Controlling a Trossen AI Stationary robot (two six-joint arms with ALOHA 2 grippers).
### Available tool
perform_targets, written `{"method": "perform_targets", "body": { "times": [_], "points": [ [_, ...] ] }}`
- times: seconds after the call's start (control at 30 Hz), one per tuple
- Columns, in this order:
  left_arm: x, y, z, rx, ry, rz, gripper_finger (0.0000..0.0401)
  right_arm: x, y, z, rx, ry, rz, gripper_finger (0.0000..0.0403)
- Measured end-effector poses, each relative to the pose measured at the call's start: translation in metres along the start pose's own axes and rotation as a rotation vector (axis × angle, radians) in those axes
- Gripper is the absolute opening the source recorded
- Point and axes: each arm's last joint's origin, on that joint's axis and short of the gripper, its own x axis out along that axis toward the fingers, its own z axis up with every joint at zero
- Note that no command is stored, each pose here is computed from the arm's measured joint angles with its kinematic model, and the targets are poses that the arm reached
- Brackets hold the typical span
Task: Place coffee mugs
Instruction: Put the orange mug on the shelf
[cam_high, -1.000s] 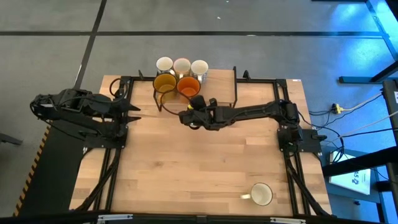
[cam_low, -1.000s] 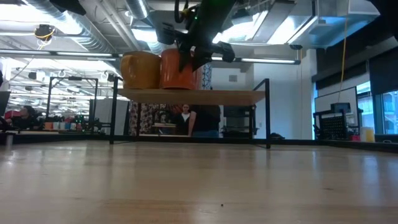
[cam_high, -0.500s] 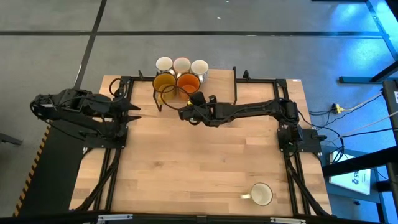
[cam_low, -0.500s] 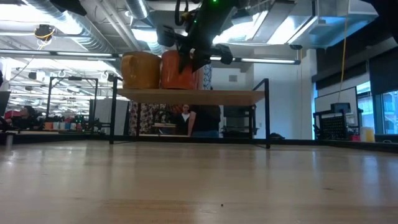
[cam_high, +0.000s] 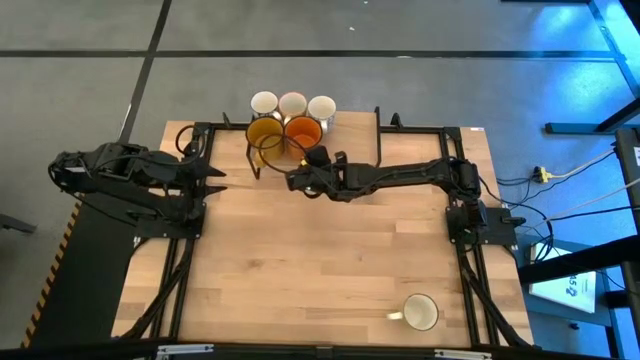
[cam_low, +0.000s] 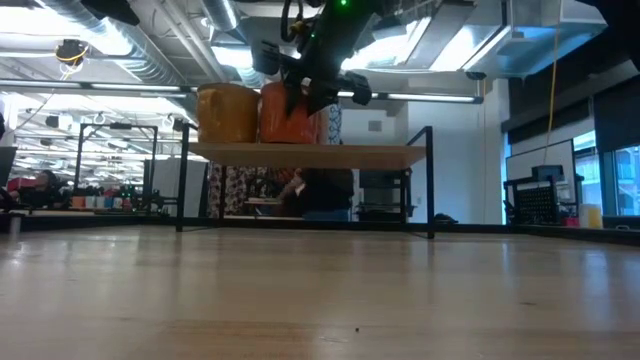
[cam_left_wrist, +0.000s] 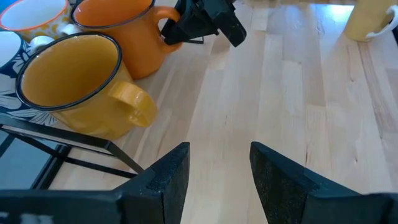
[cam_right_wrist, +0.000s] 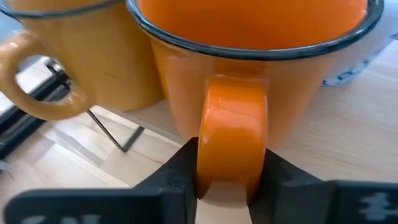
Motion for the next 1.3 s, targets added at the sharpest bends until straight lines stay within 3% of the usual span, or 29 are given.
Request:
{"method": "perform_targets", "body": {
  "times": [0.27,1.3],
  "points": [
    [0.0000,0.0000,0.0000,0.000,0.000,0.002,0.0163,-0.0001,0.0035,0.0027,0.032,-0.012,0.039,0.0132],
    [0.0000,0.0001,-0.0001,0.001,0.001,0.003,0.0163,-0.0046,0.0054,0.0065,-0.013,0.006,0.091,0.0137]
  ]
}}
